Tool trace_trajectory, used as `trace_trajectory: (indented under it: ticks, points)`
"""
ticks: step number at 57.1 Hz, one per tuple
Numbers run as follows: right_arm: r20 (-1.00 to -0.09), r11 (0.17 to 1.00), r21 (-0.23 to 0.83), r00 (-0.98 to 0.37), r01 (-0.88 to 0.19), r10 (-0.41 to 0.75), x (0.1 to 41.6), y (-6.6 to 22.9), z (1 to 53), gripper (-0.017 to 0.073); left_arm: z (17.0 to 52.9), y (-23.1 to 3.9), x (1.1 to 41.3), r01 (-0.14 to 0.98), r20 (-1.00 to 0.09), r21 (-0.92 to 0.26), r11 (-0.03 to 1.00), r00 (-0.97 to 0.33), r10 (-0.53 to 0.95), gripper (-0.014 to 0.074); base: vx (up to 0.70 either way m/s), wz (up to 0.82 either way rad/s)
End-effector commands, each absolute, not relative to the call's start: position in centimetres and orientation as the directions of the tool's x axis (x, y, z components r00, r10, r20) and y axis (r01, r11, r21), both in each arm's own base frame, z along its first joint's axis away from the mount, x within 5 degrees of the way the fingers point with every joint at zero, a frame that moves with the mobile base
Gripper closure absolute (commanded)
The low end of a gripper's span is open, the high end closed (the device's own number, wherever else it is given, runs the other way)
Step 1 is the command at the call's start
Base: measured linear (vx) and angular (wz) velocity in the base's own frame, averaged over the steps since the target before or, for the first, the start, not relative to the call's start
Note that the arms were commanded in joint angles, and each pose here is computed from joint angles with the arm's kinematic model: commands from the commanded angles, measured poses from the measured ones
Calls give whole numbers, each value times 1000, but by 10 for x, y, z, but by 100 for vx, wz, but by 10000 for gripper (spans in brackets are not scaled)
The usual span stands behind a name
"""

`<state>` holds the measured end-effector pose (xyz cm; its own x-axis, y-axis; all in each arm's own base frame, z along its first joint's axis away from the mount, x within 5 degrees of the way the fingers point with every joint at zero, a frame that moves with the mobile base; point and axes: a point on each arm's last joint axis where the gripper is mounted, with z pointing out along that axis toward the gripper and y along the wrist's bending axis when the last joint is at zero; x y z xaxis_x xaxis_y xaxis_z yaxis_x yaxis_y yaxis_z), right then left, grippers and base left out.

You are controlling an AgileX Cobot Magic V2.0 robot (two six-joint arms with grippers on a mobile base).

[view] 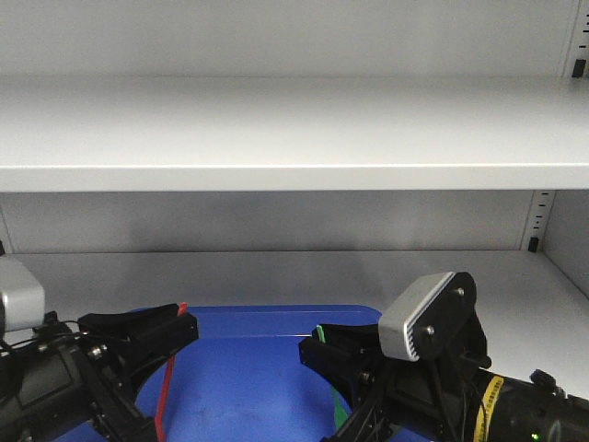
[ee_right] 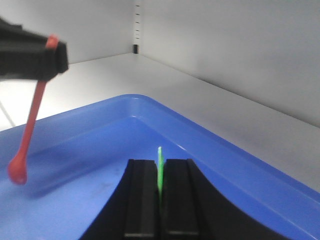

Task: Sort red and green spoons into left cabinet
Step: 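Lower both spoons into the blue tray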

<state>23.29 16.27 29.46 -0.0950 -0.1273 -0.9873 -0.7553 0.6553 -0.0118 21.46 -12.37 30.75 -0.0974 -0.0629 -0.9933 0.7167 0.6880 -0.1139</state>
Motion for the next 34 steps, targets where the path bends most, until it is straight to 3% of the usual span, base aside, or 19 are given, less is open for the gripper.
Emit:
trace_trajectory:
  ticks: [1, 10, 17, 27, 34]
  points:
    - [-998, 653, 8, -42, -757, -37, 232, 163, 316, 485, 327, -127, 213, 747, -988, -130, 652, -42, -148, 383, 0, 0]
    - [-998, 657, 8, -46, -754, -40, 232, 163, 316, 342, 326, -127, 214, 743, -989, -131, 657, -48, -142, 155, 0, 0]
    - [-996, 679, 6, -67, -734, -64, 234, 161, 313, 127, 326, -127, 214, 743, -989, -131, 657, -48, -142, 0, 0, 0]
    - [-993, 695, 3, -85, -719, -83, 235, 159, 311, -124, 326, -127, 214, 743, -988, -131, 656, -48, -144, -48, 0, 0]
    - [-993, 695, 3, -84, -719, -82, 235, 159, 311, -169, 326, -127, 214, 743, -988, -131, 656, -48, -144, -23, 0, 0]
